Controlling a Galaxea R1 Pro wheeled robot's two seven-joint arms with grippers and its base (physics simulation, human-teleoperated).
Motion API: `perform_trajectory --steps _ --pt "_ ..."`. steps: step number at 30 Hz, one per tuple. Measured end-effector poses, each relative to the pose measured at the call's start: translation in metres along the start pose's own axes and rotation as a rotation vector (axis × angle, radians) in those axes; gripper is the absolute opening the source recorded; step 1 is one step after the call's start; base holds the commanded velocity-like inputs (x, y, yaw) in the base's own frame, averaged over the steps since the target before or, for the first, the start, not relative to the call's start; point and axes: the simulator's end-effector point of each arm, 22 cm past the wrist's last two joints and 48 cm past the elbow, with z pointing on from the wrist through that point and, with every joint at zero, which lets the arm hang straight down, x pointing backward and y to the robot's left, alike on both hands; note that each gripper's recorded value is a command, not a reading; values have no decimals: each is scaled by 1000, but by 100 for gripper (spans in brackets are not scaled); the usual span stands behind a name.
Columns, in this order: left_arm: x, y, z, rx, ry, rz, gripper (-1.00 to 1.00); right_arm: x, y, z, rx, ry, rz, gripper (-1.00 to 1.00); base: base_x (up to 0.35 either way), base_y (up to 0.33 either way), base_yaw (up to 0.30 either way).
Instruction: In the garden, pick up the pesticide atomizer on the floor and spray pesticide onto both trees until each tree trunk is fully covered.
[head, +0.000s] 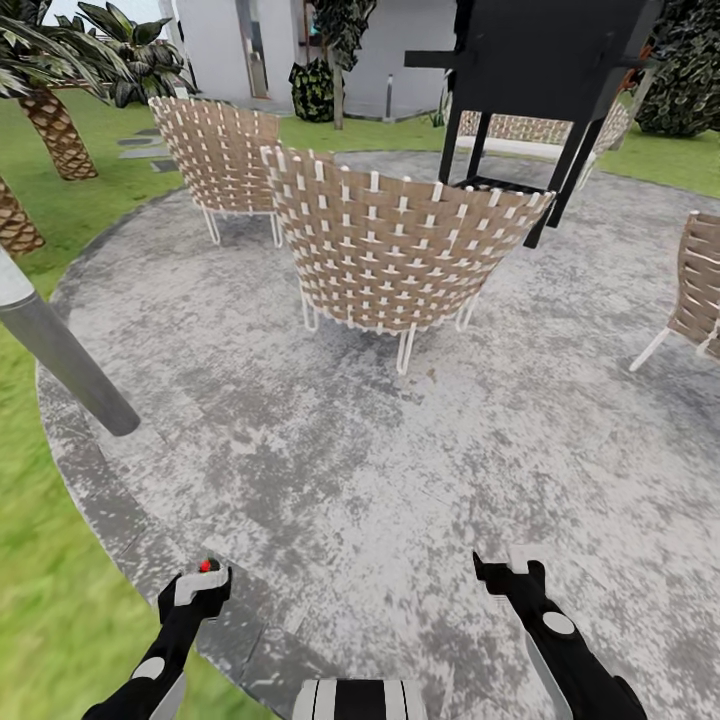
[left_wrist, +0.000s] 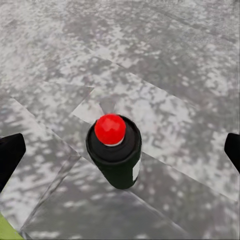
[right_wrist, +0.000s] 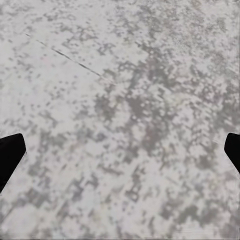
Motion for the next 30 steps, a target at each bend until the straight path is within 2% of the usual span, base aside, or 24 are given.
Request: perform_trajectory --steps 23,30 --pt "7 -1 1 2 11 3 100 6 2 2 -3 10 1 100 17 8 0" --pt "24 -1 3 2 36 8 100 26 3 7 -5 45 -1 100 0 0 0"
